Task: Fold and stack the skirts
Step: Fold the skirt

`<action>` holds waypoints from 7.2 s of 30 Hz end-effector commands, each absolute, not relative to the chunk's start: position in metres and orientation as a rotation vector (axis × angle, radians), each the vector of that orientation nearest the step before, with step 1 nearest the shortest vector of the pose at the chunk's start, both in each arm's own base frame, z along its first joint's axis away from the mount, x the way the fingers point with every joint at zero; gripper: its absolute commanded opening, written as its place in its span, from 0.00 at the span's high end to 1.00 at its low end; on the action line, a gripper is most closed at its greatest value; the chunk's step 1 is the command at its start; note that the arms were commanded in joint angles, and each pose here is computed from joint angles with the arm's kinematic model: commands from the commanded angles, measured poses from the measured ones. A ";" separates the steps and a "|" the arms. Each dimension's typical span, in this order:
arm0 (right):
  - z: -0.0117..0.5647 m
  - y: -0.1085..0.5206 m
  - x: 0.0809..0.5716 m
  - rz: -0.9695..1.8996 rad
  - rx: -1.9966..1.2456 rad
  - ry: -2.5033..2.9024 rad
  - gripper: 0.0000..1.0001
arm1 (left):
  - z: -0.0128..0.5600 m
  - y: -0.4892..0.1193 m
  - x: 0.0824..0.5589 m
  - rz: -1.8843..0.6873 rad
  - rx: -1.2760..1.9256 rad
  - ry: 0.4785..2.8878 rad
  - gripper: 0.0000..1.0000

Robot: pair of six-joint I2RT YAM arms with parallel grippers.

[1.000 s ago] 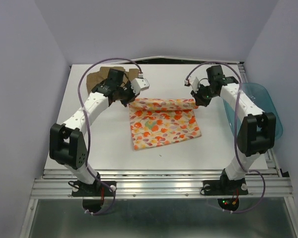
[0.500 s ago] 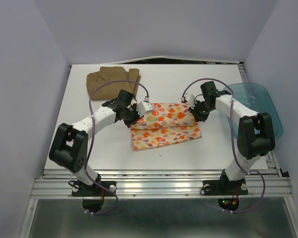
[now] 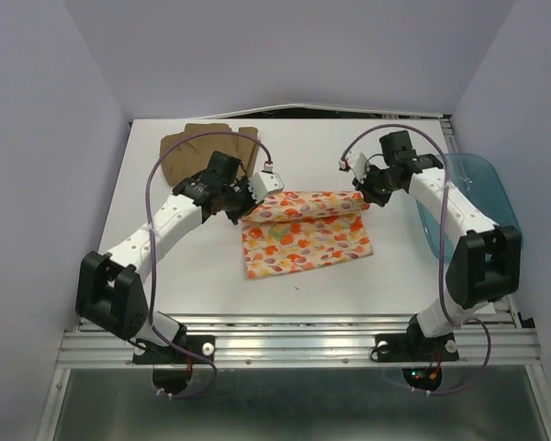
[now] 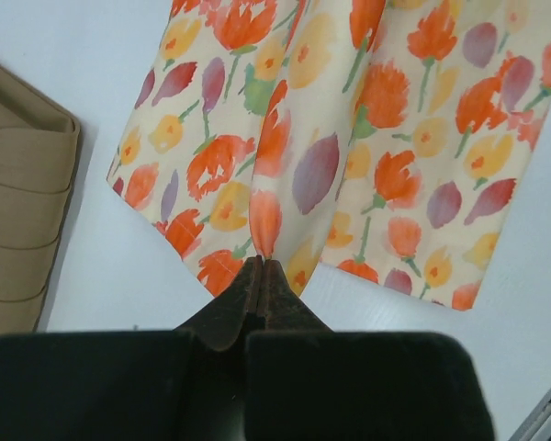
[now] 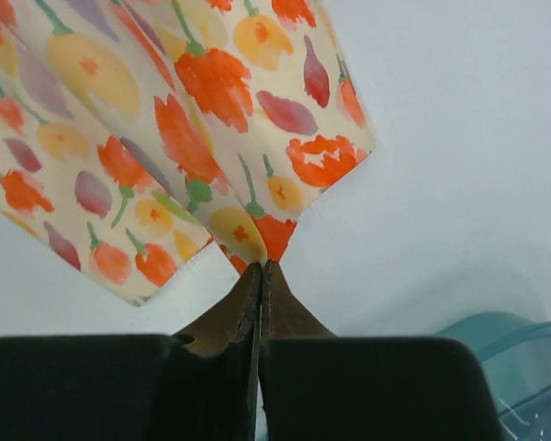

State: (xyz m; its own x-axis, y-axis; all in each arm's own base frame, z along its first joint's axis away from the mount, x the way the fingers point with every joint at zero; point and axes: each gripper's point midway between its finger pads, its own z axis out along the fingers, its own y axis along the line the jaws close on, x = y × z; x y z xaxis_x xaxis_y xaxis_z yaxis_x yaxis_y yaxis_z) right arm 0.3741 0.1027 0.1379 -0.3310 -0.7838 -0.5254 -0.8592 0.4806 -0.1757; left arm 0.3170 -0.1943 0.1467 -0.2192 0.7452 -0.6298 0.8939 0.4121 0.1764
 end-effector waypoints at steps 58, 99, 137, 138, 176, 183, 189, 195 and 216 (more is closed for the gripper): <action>0.038 0.114 0.265 0.913 -0.118 2.949 0.56 | 0.081 -0.265 0.228 -0.318 1.641 1.912 0.51; 0.080 0.119 0.280 0.969 -0.187 2.912 0.93 | 0.076 -0.242 0.220 -0.211 1.742 1.968 1.00; 0.147 0.105 0.395 0.636 -0.394 2.603 0.40 | 0.000 -0.206 0.199 -0.079 2.031 2.046 0.92; 0.154 0.108 0.407 0.648 -0.405 2.566 0.39 | 0.000 -0.205 0.208 -0.054 2.018 2.040 0.92; 0.074 0.137 0.312 0.849 -0.482 2.788 0.41 | 0.126 -0.186 0.281 -0.890 0.488 2.284 0.64; 0.139 0.128 0.380 0.607 -0.447 2.536 0.38 | 0.084 -0.158 0.303 -0.693 0.325 2.446 0.84; 0.158 0.138 0.389 0.666 -0.483 2.500 0.39 | 0.052 -0.155 0.309 -0.657 0.284 2.556 0.87; 0.165 0.138 0.382 0.673 -0.489 2.486 0.39 | 0.021 -0.180 0.329 -0.806 0.342 2.648 0.97; 0.180 0.221 0.391 0.872 -0.279 2.370 0.53 | 0.161 -0.214 0.346 -1.173 0.172 2.106 0.66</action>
